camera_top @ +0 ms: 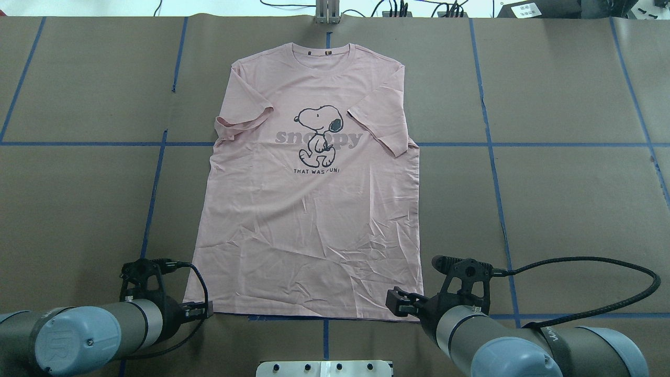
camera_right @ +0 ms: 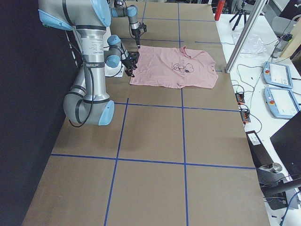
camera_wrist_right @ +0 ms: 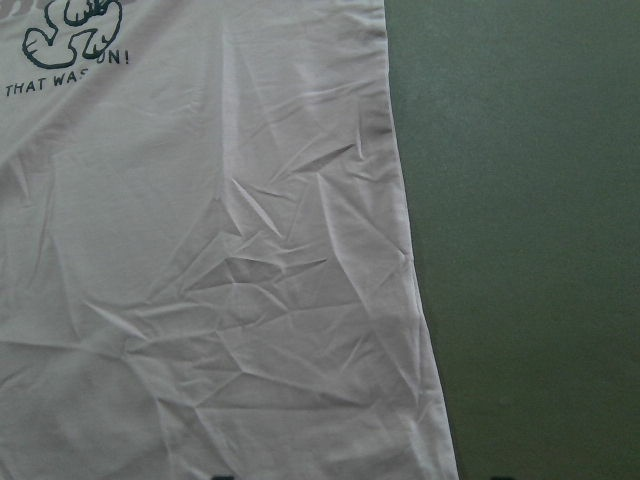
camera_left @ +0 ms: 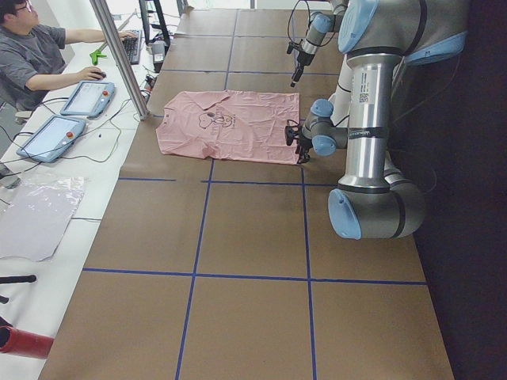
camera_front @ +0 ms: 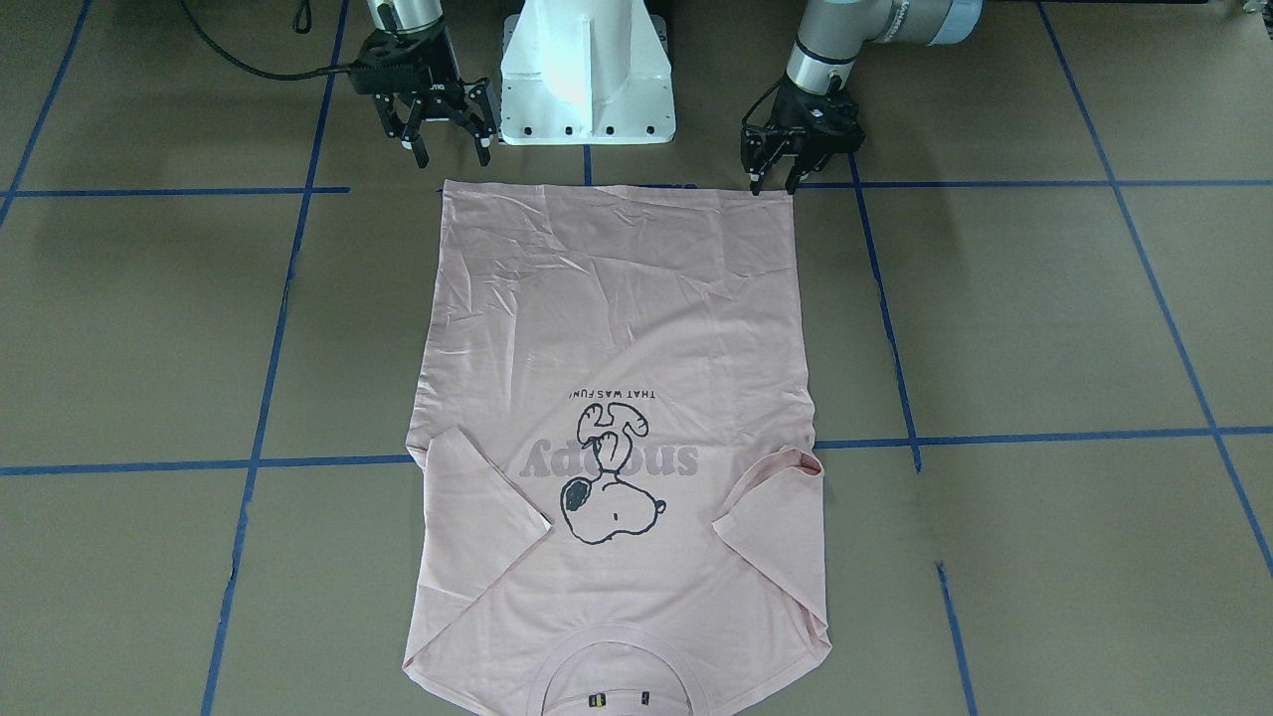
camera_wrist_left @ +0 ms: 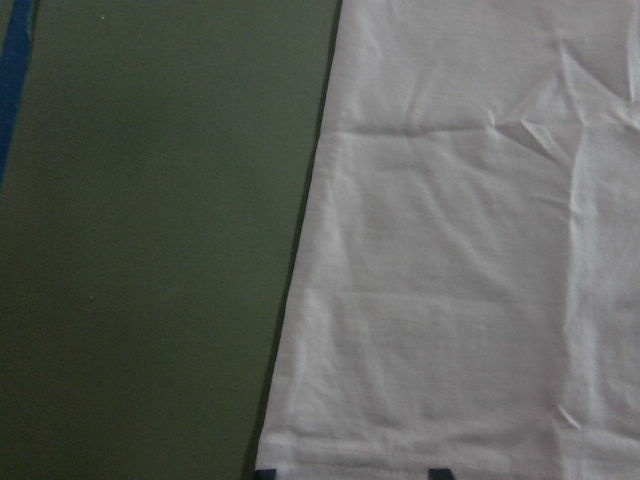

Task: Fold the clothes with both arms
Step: 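Grasp the hem corners with both grippers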

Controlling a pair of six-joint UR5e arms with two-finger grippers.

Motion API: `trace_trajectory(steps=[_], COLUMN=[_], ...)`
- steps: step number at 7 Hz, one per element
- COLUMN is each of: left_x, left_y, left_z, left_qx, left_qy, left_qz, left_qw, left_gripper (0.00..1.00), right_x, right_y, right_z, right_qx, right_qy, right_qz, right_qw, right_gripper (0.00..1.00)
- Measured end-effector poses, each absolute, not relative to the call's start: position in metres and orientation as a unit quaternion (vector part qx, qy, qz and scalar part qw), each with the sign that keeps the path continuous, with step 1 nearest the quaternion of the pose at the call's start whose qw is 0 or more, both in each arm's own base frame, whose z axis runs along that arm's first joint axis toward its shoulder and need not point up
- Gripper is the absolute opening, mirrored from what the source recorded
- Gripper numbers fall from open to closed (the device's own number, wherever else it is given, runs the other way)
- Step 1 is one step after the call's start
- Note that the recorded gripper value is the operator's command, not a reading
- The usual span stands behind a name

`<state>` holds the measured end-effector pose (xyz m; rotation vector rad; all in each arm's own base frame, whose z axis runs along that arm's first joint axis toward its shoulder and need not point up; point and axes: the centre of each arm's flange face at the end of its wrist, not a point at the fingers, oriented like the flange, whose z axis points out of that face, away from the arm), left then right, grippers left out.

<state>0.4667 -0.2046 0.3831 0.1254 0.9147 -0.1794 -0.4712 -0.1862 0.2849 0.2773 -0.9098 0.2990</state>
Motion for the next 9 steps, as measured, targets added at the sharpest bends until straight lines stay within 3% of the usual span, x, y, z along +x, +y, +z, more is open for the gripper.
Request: trace_trajectory(steps=[7,8,9], left_x=[0.465,0.464,0.464], left_y=[-0.205,-0.205,-0.204], left_z=[0.393,0.394,0.393], left_qx=[0.061,0.061,0.060], left_qy=[0.430,0.429,0.430], left_qz=[-0.083,-0.082,-0.082], left_qw=[0.897,0.897,0.897], left_gripper=[0.60,0.54,0.37], right_x=[-0.472,-0.472,-0.472], right_y=[-0.185,-0.185,-0.185], right_z=[0.285,0.285,0.285], right_qx=[0.132,0.132,0.133], right_qy=[-0.436,-0.436,-0.436], right_qz=[0.142,0.142,0.143], right_qw=[0.878,0.878,0.878], right_gripper=[0.89,0.89,0.89])
